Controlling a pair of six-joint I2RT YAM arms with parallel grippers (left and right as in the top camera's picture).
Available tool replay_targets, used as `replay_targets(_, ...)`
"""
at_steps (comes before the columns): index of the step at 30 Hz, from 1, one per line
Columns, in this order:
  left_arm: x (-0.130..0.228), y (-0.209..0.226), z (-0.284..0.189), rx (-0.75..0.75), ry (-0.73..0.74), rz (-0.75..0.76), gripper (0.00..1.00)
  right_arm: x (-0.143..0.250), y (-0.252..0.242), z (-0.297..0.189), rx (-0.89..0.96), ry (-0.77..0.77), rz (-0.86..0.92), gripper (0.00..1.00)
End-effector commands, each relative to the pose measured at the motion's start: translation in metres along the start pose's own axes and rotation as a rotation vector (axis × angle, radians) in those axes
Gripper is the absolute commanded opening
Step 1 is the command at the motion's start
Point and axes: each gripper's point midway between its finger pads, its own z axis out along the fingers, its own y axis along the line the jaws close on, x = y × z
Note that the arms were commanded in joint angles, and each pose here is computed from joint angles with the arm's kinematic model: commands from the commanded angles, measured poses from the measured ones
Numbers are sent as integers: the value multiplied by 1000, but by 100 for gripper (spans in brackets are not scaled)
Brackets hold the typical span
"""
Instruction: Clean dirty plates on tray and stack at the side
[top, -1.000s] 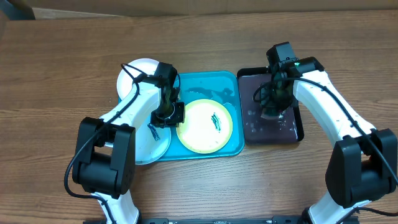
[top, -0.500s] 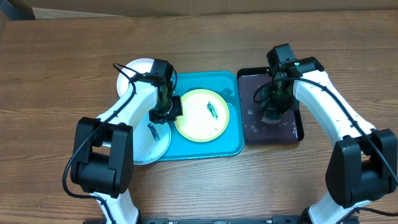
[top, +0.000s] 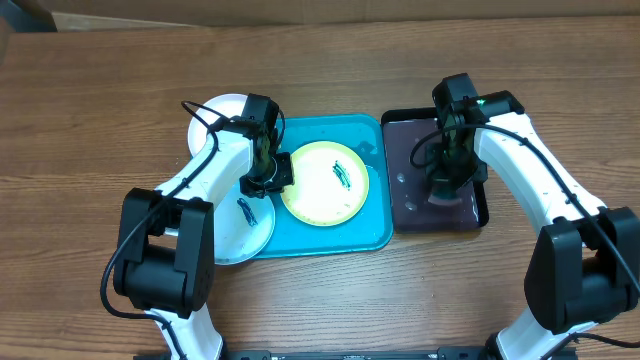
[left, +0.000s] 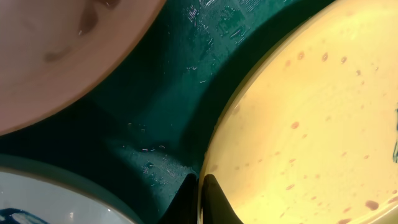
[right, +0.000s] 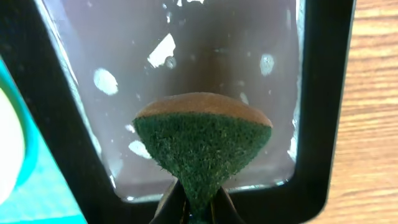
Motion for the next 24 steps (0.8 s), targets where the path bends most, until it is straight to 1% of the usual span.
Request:
replay_targets(1,-1,9,4,-41,-4,26,4,-8,1,-7,-14,-37,67,4)
replay_targets(3,-1,9,4,-41,-5,25,4,-11,15,-8,-86,-44,36,4)
replay_targets(5,-2,9,4,-39,-8,26,4,-13,13,-8,-66,-56,9,5)
replay_targets(10,-3,8,4,-38,-11,26,4,-18,12,-8,-56,-79,68,5)
replay_targets(11,-3,8,4,-37,-13,26,4,-19,12,-8,-58,-83,69,4)
replay_targets(18,-4,8,4,-36,-17,27,4,-25,12,-9,-56,-107,62,4)
replay_targets(20,-5,8,4,-36,-18,27,4,-26,10,-9,-46,-114,91,6)
replay_targets(22,-4,8,4,-35,-18,27,4,-28,8,-9,-36,-122,135,4)
replay_targets(24,-4,8,4,-35,-18,27,4,-30,9,-9,-41,-132,133,4)
